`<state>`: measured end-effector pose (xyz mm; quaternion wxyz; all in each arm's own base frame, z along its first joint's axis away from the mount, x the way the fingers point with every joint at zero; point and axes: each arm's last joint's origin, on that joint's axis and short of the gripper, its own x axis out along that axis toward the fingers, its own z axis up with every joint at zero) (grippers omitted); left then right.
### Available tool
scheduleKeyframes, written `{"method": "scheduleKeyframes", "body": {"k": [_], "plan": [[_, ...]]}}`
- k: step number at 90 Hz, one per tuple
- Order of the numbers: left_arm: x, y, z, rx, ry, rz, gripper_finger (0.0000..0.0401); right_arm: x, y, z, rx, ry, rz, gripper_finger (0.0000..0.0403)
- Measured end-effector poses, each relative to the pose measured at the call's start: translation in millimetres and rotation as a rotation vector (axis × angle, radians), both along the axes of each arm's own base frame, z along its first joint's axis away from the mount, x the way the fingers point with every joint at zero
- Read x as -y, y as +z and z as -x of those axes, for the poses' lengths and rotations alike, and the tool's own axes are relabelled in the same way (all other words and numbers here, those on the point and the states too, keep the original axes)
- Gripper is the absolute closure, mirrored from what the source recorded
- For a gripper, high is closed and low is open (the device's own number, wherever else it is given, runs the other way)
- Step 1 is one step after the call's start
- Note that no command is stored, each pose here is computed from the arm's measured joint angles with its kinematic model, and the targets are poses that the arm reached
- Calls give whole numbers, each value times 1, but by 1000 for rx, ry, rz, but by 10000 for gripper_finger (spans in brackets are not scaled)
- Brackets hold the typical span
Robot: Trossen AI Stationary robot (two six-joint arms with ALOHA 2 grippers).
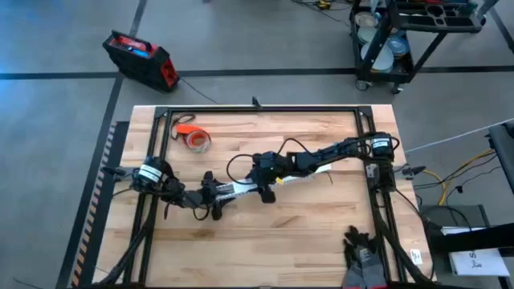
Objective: Ziptie cables
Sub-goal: Close the white cable duct
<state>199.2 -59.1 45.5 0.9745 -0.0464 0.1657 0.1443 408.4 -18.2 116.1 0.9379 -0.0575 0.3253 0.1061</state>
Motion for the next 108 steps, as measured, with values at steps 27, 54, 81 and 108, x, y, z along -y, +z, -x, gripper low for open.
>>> {"method": "scheduleKeyframes", "body": {"k": [27, 54, 81, 108], "plan": [[0, 0, 0, 0, 1, 0, 169, 0, -1, 1, -5, -6, -8, 113], [0, 0, 0, -1, 2, -1, 174, 0, -13, 0, -15, -7, -13, 162], [0, 0, 0, -3, 9, 2, 175, 0, -8, -4, -8, -10, -14, 157], [-1, -1, 0, -4, 8, 1, 169, -6, -12, -14, 5, 6, -29, 178]]}}
